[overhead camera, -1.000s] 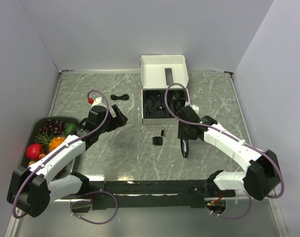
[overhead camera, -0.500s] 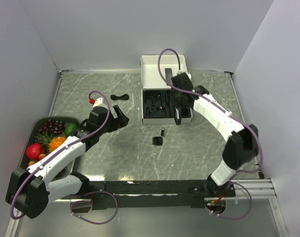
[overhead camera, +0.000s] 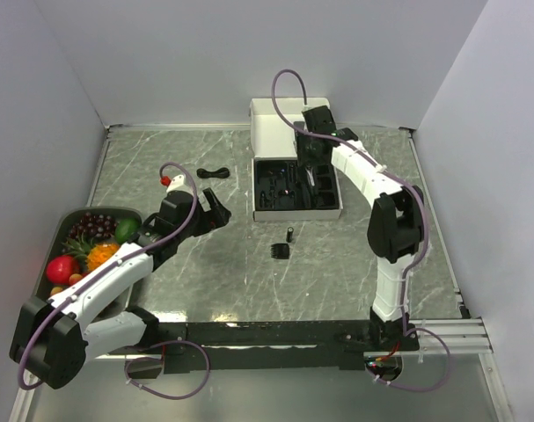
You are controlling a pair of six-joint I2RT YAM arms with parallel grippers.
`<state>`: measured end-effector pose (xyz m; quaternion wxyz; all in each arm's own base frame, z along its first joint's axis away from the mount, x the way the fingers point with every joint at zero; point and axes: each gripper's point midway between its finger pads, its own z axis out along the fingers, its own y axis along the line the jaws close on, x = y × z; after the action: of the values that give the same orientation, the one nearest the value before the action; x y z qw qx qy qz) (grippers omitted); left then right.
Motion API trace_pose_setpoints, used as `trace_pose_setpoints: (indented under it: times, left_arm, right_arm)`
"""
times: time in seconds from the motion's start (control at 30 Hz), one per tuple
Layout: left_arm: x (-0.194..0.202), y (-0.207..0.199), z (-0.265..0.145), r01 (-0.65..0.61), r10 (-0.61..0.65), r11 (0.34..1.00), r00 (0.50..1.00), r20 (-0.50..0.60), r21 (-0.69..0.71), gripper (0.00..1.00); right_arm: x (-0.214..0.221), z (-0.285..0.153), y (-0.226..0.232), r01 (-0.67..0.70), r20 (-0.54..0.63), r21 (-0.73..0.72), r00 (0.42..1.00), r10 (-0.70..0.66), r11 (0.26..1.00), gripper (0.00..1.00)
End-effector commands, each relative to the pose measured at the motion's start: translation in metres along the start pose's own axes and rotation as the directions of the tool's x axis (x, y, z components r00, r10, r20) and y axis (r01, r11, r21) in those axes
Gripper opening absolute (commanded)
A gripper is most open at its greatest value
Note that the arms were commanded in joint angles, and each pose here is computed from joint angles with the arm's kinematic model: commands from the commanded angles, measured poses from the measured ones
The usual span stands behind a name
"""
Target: Sort the hair-cutting tools
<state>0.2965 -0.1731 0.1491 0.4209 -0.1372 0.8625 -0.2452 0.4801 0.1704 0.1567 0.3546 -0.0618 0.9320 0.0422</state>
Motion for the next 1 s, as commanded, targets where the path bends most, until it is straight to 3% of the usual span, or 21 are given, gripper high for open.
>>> trace_pose_setpoints:
  times: [0.0,0.4,0.97]
  left_arm:
    - [-0.004,-0.005,0.003,0.000,-0.001,1.000,1.000,0.023,0.014,0.99]
    - [-0.001,-0.005,0.005,-0.010,0.010,1.000,1.000,0.008,0.004,0.99]
    - [0.004,-0.003,0.008,-0.021,0.021,1.000,1.000,-0.001,-0.016,0.99]
  right_arm:
    - [-0.024,0.009,0.004,0.010,0.059,-0.025,0.998,-0.008,1.000,0.00]
    - [0.009,0.049,-0.027,-0.192,-0.044,0.089,0.980,0.196,0.977,0.00]
    - [0.033,0.069,-0.024,-0.219,-0.111,0.087,0.967,0.228,0.972,0.00]
